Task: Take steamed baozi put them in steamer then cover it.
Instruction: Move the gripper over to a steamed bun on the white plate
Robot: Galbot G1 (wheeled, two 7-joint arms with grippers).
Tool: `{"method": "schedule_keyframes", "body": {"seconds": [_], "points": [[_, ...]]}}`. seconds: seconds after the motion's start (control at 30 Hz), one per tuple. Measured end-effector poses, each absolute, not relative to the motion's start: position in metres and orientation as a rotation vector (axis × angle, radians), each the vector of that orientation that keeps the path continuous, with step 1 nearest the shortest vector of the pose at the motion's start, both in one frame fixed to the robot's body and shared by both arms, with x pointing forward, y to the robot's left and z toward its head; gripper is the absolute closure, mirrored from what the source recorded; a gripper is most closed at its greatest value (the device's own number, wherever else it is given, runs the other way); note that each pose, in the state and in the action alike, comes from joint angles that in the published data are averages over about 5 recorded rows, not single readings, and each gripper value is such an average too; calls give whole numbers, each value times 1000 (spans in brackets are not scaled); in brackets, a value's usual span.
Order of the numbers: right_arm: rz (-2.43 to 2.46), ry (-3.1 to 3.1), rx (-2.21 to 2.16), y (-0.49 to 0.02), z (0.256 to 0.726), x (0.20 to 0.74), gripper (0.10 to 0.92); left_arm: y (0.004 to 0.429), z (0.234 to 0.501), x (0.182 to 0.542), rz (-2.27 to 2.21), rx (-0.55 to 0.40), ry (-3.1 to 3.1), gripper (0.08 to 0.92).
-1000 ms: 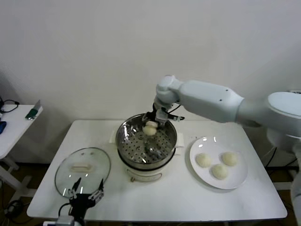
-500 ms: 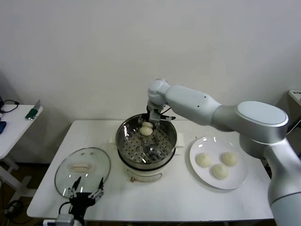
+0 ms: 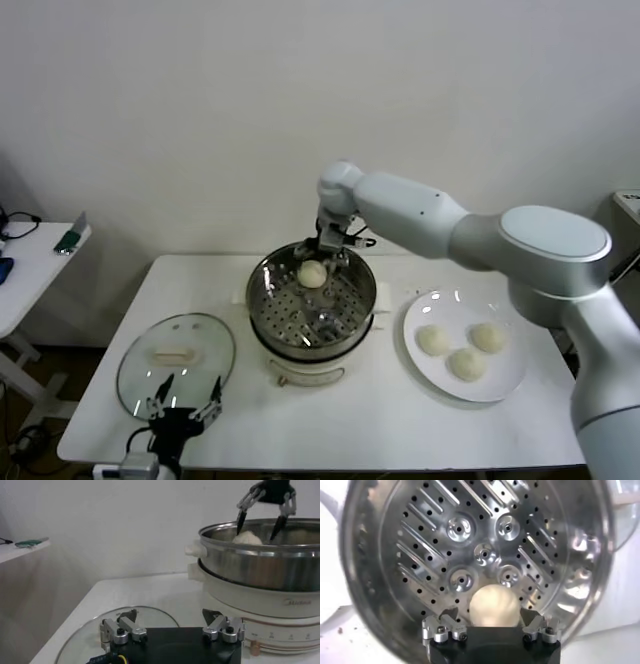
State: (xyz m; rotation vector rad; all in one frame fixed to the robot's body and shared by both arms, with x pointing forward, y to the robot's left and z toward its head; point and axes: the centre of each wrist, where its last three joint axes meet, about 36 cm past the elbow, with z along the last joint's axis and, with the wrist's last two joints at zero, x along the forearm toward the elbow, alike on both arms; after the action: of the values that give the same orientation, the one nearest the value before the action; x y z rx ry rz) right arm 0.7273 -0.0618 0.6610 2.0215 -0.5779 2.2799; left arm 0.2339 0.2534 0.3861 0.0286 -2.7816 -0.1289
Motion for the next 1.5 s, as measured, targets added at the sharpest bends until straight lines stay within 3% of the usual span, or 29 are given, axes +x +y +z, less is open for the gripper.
{"method": "schedule_keyframes", "body": {"seconds": [0.27,0.47,0.67,1.1,1.5], "points": [[1991,-914,1827,-170,704,716,200,251,387,235,-128,22,-2787,177],[1726,-1146,1635,-257,676,685,200,251,388,237,-128,23,-2792,177],[1509,-1294,1476,-306,630,648,200,251,388,239,-126,22,-2796,177],[1315,-1379,1275,-329,528,616,200,252,388,238,-125,32,-2795,177],[1249,-1409,1199,-328,473,614,200,253,386,237,-126,37,-2789,177]]}}
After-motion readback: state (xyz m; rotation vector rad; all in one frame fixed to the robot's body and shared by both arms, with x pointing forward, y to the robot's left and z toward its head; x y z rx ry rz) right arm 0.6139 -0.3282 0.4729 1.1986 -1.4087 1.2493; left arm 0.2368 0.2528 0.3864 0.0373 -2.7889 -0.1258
